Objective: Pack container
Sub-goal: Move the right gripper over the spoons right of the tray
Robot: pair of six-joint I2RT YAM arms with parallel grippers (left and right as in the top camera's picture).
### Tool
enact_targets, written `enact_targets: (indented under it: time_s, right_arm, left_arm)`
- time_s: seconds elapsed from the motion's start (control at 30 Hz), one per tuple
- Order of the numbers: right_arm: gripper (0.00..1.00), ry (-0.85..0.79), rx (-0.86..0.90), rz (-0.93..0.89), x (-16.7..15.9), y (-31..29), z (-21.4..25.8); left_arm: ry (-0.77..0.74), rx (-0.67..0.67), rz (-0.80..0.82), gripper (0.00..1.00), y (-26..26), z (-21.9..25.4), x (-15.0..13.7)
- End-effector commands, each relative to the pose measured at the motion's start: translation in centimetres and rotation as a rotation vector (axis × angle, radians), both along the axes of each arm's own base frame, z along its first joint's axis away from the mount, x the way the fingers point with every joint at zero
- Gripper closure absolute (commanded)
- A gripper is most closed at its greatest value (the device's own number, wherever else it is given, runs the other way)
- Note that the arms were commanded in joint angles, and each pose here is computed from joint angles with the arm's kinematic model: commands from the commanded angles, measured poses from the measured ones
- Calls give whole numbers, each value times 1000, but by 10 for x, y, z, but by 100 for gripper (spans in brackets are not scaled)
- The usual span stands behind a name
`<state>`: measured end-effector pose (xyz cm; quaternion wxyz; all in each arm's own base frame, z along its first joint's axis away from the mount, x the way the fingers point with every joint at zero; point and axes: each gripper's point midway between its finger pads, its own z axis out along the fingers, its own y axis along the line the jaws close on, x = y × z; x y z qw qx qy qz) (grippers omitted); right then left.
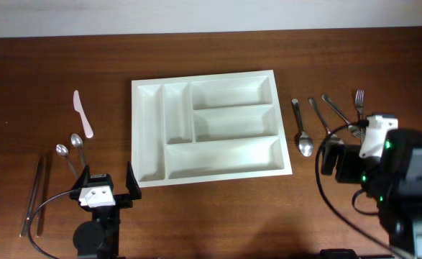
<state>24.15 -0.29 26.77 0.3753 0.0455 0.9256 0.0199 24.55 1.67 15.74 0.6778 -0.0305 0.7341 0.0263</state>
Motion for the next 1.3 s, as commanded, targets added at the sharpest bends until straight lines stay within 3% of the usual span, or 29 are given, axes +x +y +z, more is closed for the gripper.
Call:
enact_targets:
  time_s: [0.0,0.33,0.57,0.87,1.27]
  right_arm:
    - [1,27,-9,-6,6,-1,4]
    - [1,266,12,7,3,3,-41]
    - [1,321,85,56,15,17,-56]
    - [1,334,87,-35,76,-4,-92]
    - [0,423,101,-56,117,-24,-155]
  left_arm:
    - [1,14,-16,1,-3,-1,0]
    - [1,14,-16,1,-3,-1,0]
    - [1,14,-16,1,-3,-1,0]
    - [1,14,-16,1,-3,-1,0]
    - [1,14,-16,1,-3,-1,0]
